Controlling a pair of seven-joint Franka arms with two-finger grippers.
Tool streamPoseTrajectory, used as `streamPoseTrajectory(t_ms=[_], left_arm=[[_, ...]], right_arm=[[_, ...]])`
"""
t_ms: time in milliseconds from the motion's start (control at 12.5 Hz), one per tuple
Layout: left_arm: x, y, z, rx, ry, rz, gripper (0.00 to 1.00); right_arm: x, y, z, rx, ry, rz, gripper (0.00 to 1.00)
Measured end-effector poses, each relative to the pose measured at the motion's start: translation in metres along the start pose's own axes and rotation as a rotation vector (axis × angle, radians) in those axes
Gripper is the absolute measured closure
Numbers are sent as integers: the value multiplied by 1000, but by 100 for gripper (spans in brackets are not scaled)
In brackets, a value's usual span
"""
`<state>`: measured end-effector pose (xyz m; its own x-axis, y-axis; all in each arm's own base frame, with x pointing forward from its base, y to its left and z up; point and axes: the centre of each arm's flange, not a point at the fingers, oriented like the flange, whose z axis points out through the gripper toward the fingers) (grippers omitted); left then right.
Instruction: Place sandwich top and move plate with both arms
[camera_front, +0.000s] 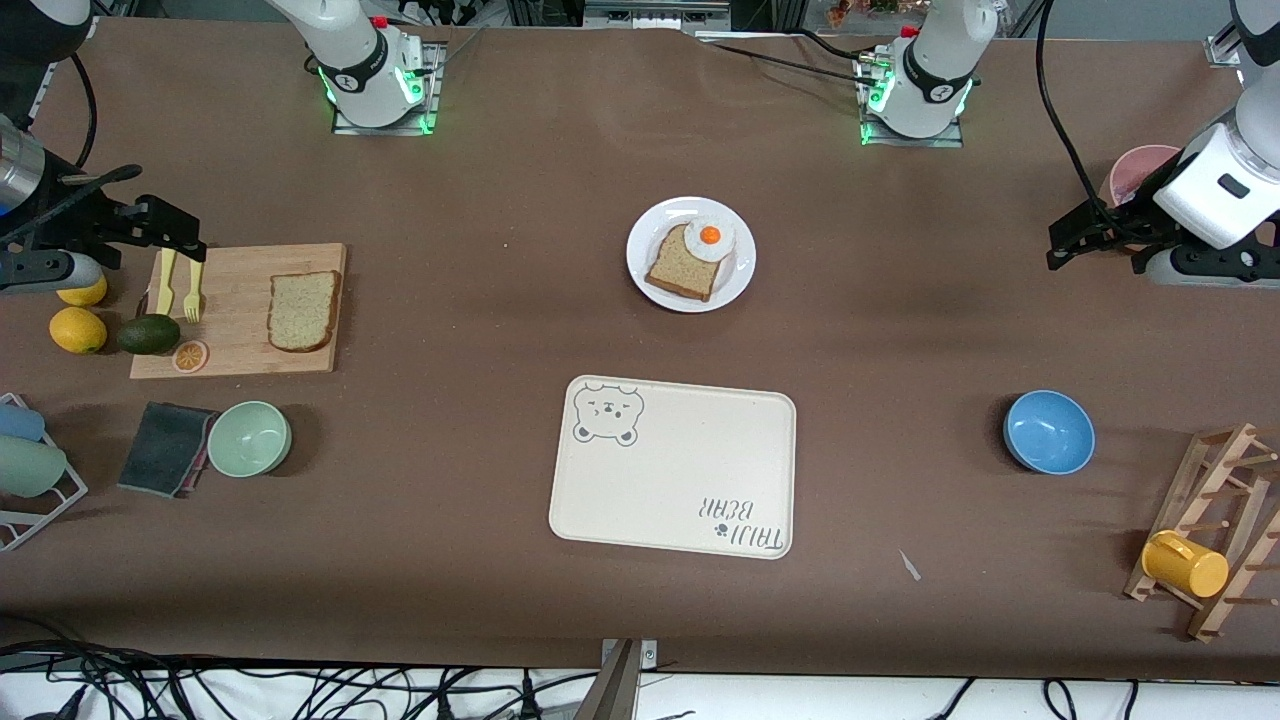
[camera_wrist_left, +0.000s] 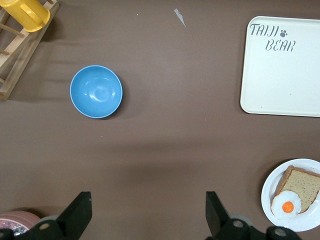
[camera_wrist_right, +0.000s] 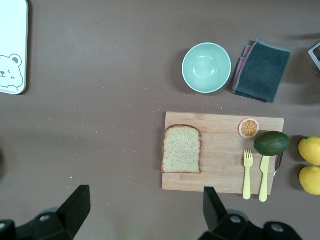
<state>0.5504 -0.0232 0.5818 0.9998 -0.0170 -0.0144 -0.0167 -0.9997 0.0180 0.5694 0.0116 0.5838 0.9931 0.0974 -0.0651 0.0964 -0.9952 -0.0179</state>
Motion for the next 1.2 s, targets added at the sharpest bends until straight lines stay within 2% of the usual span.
streamPoseTrajectory(t_ms=[1198], left_arm=[[0, 0, 0, 0, 0, 0, 0]], right_arm=[[5, -3, 11, 0, -21, -4, 0]])
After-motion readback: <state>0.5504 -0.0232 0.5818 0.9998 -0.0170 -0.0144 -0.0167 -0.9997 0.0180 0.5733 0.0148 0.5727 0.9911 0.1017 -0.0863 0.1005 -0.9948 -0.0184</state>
